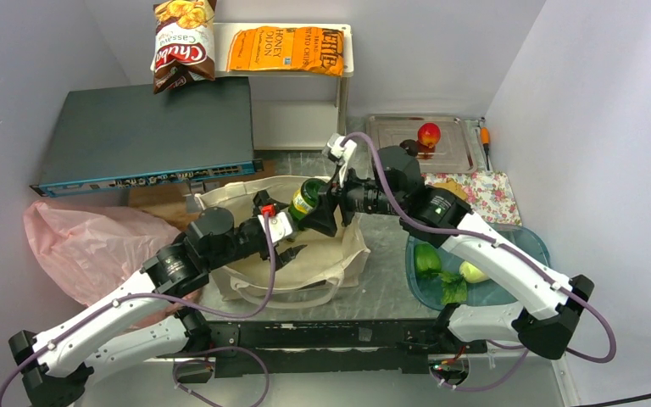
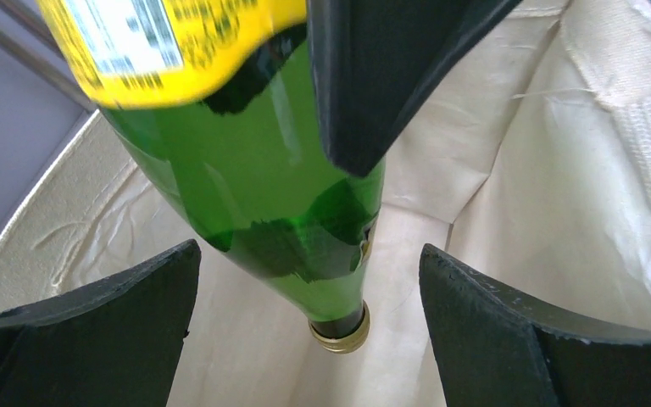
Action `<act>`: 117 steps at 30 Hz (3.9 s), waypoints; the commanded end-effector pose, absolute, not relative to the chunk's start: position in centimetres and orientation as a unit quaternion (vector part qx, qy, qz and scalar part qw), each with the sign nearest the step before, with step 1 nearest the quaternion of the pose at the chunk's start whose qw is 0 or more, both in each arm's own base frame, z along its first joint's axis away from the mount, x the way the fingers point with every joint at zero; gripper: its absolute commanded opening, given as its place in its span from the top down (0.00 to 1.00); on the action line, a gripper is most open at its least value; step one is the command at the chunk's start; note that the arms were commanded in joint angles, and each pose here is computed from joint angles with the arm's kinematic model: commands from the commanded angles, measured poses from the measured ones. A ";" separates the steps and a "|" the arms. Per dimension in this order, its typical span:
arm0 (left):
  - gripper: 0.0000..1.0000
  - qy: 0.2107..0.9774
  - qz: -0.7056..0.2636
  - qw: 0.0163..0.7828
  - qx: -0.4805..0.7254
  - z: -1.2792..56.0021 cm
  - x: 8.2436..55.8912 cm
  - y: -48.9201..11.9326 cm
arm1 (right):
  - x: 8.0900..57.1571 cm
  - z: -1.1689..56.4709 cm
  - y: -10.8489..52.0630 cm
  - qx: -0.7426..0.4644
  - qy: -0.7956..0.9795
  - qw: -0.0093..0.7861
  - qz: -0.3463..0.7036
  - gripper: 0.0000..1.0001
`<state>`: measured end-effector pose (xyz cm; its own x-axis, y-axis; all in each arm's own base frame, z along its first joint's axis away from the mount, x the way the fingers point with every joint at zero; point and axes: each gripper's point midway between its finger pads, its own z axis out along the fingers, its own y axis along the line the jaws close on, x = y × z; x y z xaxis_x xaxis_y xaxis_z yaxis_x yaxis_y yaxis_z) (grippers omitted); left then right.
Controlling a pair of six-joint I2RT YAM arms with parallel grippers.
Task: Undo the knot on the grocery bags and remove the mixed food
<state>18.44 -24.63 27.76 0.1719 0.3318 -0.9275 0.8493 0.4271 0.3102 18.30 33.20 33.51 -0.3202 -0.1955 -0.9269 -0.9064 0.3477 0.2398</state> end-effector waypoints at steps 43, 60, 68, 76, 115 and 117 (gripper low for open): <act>1.00 0.445 -0.029 0.554 0.703 33.9 20.0 -24.3 | 16.8 36.4 29.6 -0.568 0.608 0.431 0.349 0.01; 0.76 0.404 -0.243 0.379 0.796 24.4 7.3 -21.6 | 15.9 21.4 28.3 -0.683 0.644 0.271 0.214 0.30; 0.56 0.331 -0.244 0.368 0.834 22.2 3.8 -19.6 | 12.3 14.6 27.4 -0.718 0.637 0.215 0.179 0.11; 0.58 0.292 -0.254 0.320 0.864 19.9 1.7 -18.3 | 14.7 14.6 31.5 -0.699 0.612 0.313 0.199 0.09; 0.29 0.529 -0.081 0.372 0.758 17.9 14.0 -25.6 | 14.8 32.4 27.8 -0.542 0.603 0.510 0.287 0.15; 0.30 0.550 -0.060 0.358 0.752 16.8 15.1 -25.7 | 14.9 33.0 27.1 -0.523 0.610 0.522 0.286 0.15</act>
<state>12.58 -25.30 17.02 0.4486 0.7251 -0.5225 0.8725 -0.2287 0.4318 14.26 29.13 31.86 0.1559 -0.3632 -0.9186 -0.9614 0.1575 -0.2254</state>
